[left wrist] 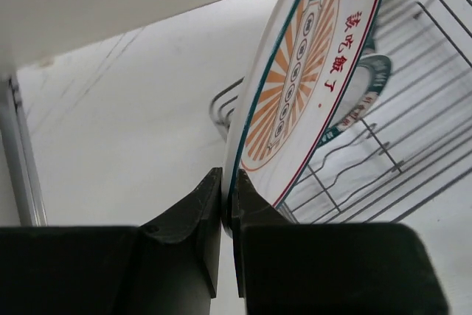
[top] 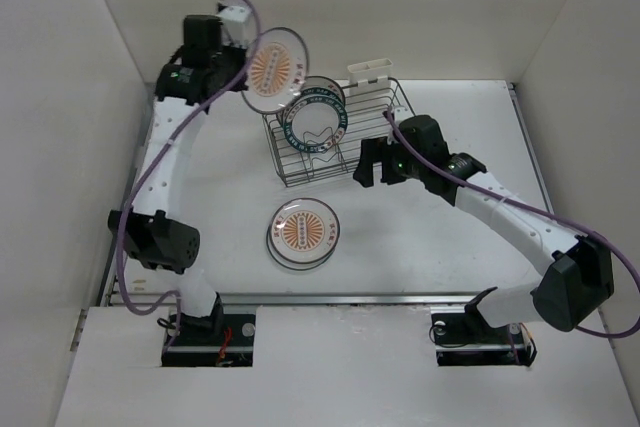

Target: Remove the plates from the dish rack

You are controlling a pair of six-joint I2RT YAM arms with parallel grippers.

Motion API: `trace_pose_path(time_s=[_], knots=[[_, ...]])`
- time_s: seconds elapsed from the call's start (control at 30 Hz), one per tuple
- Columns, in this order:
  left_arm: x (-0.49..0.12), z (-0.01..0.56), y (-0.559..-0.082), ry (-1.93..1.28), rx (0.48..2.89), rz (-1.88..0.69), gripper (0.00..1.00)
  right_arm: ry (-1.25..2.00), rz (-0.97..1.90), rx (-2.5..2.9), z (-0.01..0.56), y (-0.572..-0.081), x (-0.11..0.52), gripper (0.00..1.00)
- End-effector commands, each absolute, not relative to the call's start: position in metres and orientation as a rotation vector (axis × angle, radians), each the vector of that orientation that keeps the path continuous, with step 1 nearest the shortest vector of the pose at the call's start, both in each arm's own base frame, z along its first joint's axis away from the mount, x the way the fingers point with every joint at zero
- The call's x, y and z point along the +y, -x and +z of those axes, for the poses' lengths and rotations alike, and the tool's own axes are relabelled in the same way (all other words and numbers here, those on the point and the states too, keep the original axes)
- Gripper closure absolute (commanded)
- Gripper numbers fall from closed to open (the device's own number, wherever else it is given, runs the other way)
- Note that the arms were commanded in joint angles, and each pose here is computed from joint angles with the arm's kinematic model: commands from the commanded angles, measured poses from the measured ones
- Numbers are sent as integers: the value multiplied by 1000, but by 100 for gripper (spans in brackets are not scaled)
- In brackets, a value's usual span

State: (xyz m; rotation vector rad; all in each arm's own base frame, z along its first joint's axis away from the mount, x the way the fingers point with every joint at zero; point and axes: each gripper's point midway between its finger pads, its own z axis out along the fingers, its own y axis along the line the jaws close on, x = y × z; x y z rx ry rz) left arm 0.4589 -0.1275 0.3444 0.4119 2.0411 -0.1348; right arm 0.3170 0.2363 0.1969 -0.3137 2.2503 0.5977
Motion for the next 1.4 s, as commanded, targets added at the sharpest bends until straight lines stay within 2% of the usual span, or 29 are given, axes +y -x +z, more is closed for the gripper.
trace_pose_path(time_s=[0.0, 0.03, 0.17, 0.4, 0.53, 0.67, 0.87, 1.03, 1.2, 1.33, 1.37], knots=[[-43, 400, -435, 21, 1973, -186, 100, 265, 614, 2188, 215, -328, 238, 0], [-6, 400, -427, 126, 1975, -174, 100, 245, 614, 2191, 215, -330, 235, 0], [44, 351, -398, 294, 2101, -294, 100, 234, 626, 2173, 216, -333, 237, 0], [69, 205, -348, 473, 2547, -584, 100, 204, 638, 2159, 217, -337, 236, 0], [70, 145, -331, 564, 2675, -851, 100, 203, 641, 2149, 222, -339, 237, 0], [91, 96, -317, 653, 2771, -828, 100, 181, 662, 2085, 244, -357, 237, 0], [98, 71, -309, 663, 2878, -821, 100, 293, 645, 1979, 277, -398, 260, 0], [98, 71, -311, 631, 2904, -835, 87, 398, 555, 2018, 249, -446, 276, 0], [100, 66, -298, 559, 3006, -737, 77, 370, 508, 2006, 236, -493, 282, 0], [108, 74, -295, 503, 3010, -649, 55, 359, 532, 1943, 246, -527, 290, 0], [107, 75, -293, 486, 3010, -649, 42, 366, 511, 1960, 231, -537, 287, 0]])
